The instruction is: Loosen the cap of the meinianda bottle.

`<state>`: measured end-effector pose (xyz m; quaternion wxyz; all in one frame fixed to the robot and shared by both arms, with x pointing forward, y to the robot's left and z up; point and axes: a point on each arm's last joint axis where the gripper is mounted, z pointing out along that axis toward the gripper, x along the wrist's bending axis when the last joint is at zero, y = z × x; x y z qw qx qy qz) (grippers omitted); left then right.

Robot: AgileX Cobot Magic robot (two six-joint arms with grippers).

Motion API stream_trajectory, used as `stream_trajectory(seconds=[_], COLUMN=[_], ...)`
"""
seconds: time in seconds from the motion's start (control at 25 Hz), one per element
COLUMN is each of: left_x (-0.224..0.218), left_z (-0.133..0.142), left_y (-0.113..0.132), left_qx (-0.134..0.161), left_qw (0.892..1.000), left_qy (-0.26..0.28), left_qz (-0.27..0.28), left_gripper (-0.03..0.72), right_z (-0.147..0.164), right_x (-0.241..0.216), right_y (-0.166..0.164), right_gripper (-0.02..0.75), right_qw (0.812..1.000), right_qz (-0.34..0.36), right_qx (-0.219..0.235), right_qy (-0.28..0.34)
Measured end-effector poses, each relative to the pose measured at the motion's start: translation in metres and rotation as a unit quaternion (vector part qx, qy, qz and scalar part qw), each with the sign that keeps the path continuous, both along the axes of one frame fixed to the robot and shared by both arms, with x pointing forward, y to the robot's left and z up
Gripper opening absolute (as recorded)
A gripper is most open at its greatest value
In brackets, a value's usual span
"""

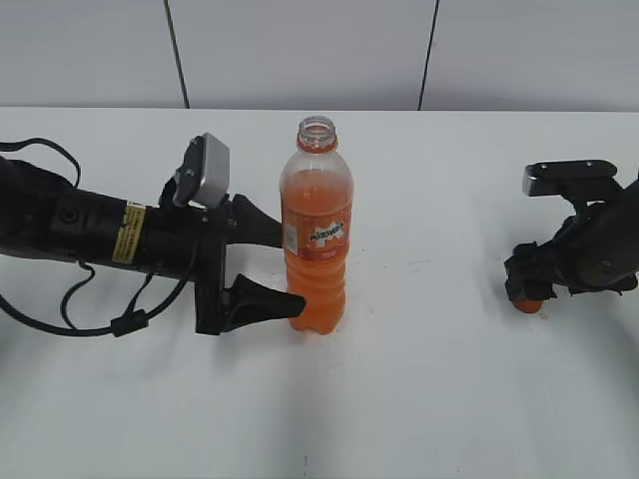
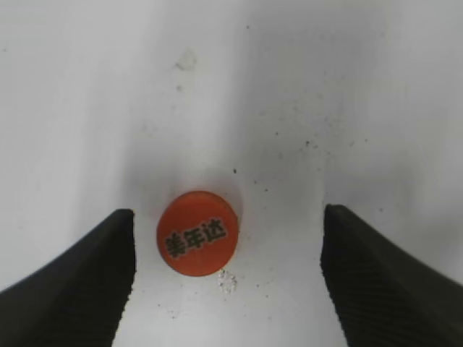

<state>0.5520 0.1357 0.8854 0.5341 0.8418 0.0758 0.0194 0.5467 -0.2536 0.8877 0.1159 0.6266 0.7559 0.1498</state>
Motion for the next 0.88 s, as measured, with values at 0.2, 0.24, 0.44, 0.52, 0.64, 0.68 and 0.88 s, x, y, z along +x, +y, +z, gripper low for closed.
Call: stream_trajectory(seconds=[0.2, 0.24, 0.44, 0.52, 0.64, 0.68, 0.88], left_x=[0.005, 0.005, 0.012, 0.019, 0.034, 0.038, 0.052], left_z=[0.010, 0.013, 0.031, 0.040, 0.060, 0.064, 0.087], left_y=[0.025, 0.030, 0.057, 0.066, 0.079, 0.084, 0.111], left_qx=[0.016, 0.018, 0.027, 0.029, 0.046, 0.057, 0.133], left_qw=[1.000, 1.000, 0.999, 0.996, 0.978, 0.968, 0.910], left_qy=[-0.009, -0.013, -0.041, -0.056, -0.080, -0.082, -0.098], left_qz=[-0.001, -0.002, 0.021, 0.066, 0.187, 0.230, 0.379], left_gripper=[0.594, 0.593, 0.589, 0.588, 0.586, 0.585, 0.568], right_z=[0.023, 0.029, 0.050, 0.059, 0.073, 0.077, 0.098], right_x=[-0.001, -0.001, -0.002, -0.001, 0.004, 0.006, 0.018], right_y=[0.000, 0.000, -0.001, -0.002, -0.002, -0.002, -0.001], right_gripper=[0.595, 0.595, 0.595, 0.595, 0.595, 0.595, 0.594], right_qw=[0.999, 0.999, 0.996, 0.994, 0.989, 0.987, 0.979], right_qz=[0.000, 0.000, 0.015, 0.026, 0.039, 0.040, 0.056], right_qx=[0.005, 0.006, -0.002, -0.010, -0.020, -0.020, -0.033], right_qy=[-0.034, -0.043, -0.083, -0.107, -0.144, -0.154, -0.191])
